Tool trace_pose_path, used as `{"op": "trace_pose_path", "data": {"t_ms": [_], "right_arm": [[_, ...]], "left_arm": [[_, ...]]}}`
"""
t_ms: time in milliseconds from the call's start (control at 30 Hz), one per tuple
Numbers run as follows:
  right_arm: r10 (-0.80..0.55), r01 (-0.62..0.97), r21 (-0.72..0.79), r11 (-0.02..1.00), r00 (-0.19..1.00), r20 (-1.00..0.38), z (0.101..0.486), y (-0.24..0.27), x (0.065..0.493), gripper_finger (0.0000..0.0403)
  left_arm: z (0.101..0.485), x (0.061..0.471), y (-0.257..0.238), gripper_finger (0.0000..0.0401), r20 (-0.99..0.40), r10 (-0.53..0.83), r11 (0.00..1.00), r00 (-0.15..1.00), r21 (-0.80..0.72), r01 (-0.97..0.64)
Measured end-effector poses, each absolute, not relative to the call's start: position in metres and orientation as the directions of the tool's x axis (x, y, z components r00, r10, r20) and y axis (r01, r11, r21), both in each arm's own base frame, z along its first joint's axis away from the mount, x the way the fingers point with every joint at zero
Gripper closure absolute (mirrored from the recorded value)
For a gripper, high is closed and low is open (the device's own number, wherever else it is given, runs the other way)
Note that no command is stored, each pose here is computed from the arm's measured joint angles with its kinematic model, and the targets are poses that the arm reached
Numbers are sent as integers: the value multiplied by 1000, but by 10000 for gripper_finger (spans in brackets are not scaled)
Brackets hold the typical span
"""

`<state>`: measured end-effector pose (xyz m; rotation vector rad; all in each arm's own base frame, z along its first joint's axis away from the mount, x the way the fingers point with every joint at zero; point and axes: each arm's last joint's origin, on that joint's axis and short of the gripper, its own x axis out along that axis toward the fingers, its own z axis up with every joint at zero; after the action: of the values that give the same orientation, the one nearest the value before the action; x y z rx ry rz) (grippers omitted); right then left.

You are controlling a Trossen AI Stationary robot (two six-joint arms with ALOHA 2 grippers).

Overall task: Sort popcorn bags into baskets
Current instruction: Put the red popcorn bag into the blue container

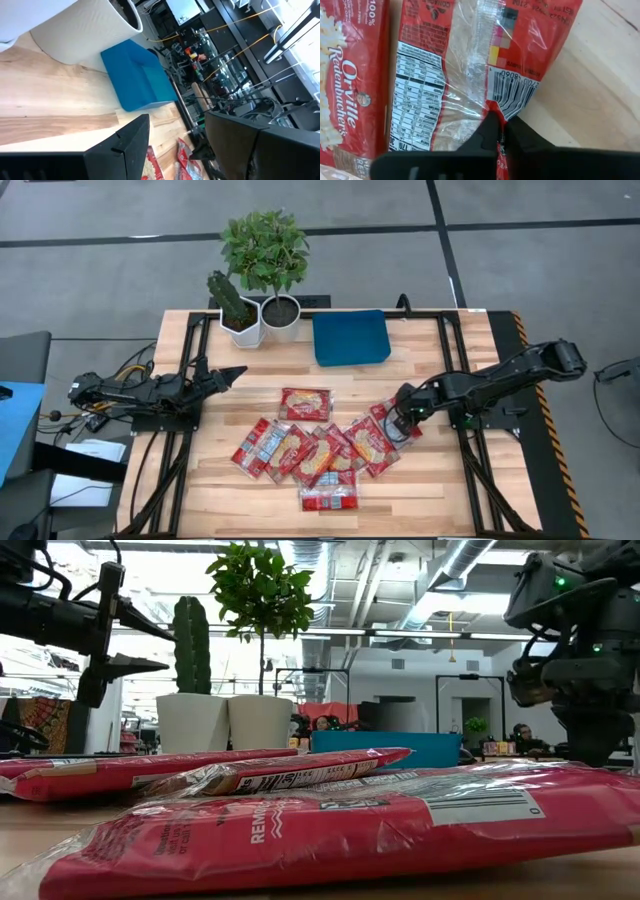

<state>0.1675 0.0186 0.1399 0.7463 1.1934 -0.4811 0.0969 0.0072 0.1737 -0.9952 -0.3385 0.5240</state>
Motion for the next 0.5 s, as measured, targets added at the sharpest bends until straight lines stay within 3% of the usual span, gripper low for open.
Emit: {"op": "trace_pose_path", "data": {"t_ms": [300, 500], "right_arm": [[28, 698, 271, 663, 339, -940, 167, 11, 181, 399], [20, 663, 333, 671, 433, -901, 196, -1, 197, 400]], "left_arm": [[172, 97, 7, 218, 16, 563, 436, 826, -855, -281], [172, 97, 7, 218, 16, 564, 434, 826, -856, -280]]}}
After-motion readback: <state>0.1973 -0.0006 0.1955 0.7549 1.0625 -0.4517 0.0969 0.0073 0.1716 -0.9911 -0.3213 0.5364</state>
